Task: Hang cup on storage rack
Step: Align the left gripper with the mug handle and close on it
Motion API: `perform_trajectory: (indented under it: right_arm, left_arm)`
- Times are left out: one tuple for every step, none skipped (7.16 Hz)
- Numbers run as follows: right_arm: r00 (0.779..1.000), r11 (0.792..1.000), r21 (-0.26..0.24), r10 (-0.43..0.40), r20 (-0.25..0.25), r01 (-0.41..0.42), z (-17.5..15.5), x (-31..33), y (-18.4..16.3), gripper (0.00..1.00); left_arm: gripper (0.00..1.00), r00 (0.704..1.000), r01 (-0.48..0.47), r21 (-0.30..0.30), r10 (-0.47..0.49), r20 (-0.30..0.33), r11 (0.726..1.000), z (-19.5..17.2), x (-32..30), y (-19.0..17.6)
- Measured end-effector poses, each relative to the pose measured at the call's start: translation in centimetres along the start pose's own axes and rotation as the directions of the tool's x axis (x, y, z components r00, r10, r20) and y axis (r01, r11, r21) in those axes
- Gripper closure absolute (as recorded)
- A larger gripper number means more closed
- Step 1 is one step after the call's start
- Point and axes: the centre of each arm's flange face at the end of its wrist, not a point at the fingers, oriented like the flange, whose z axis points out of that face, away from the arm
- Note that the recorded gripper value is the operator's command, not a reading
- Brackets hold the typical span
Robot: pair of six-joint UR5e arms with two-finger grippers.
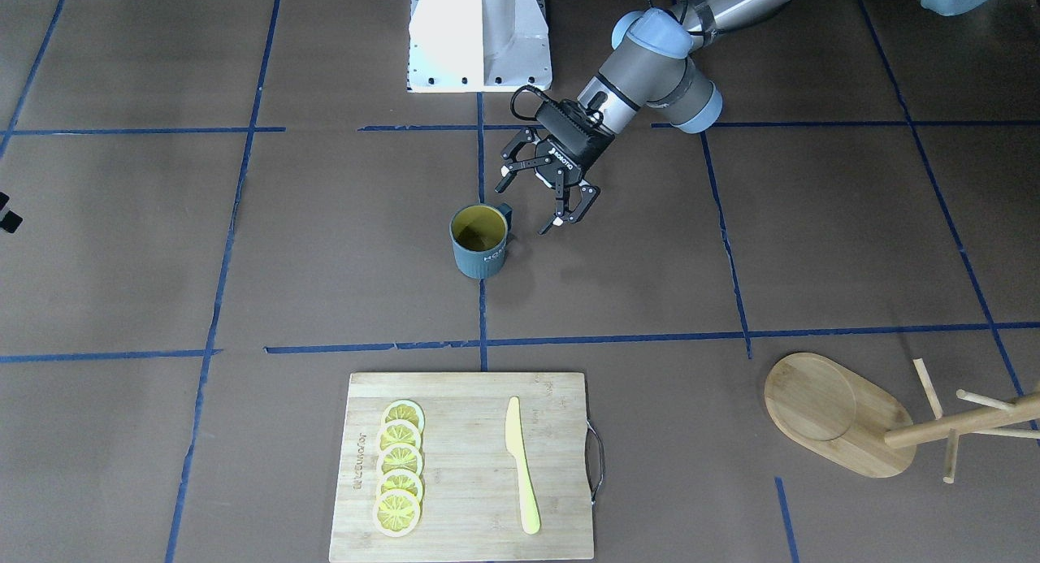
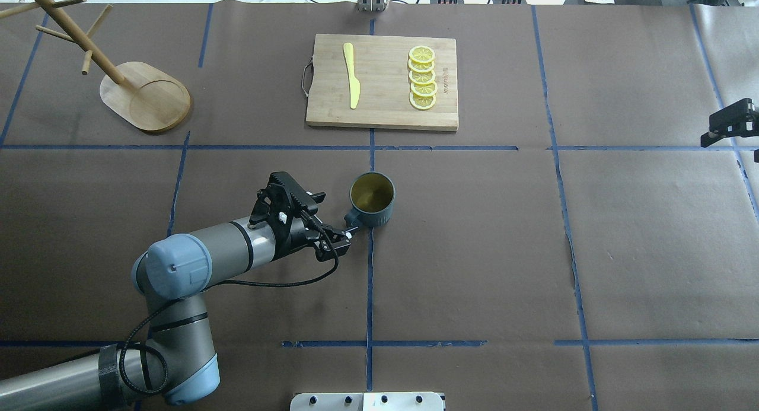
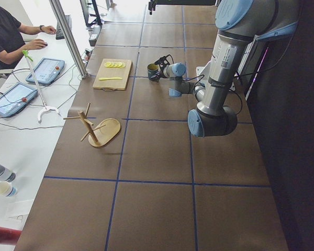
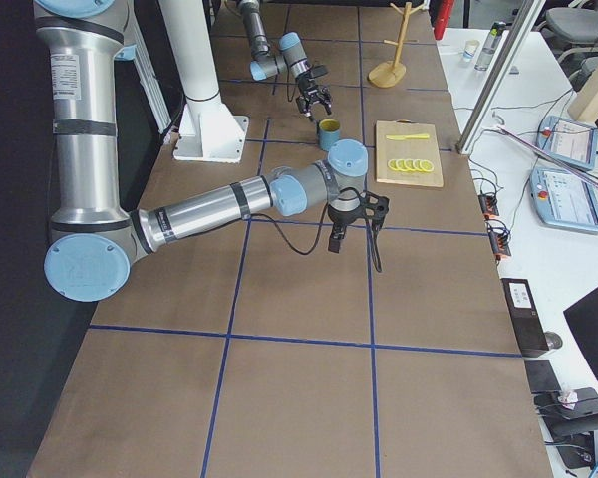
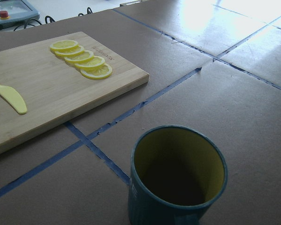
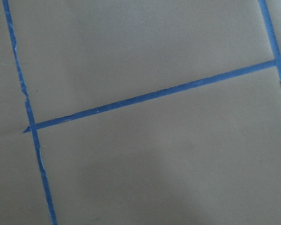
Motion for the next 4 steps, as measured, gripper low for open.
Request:
perform_trajectory:
  right_arm:
    - [0.999, 0.999, -0.003, -0.045, -0.005, 0.044, -0.1, 1.3, 0.2, 0.0]
    - [0.998, 0.998, -0.005, -0.066, -0.007, 0.066, -0.1, 1.8, 0.3, 0.0]
    - [0.997, 0.997, -0.005, -0.075, -0.007, 0.075, -0.1, 1.9, 0.4, 0.0]
    - [0.997, 0.997, -0.003, -0.078, -0.009, 0.078, -0.1, 2.0, 0.4, 0.0]
  left_arm:
    - [0.12, 1.0, 0.002, 0.0, -0.002, -0.006, 1.0, 0.2, 0.5, 0.5]
    - [0.16, 1.0, 0.006, 0.0, -0.006, -0.01, 1.0, 0.3, 0.9, 0.7]
    - [0.18, 1.0, 0.012, 0.003, -0.012, -0.013, 1.0, 0.3, 1.0, 1.0]
    - [0.21, 1.0, 0.015, 0.015, -0.015, -0.008, 1.0, 0.5, 1.5, 1.5]
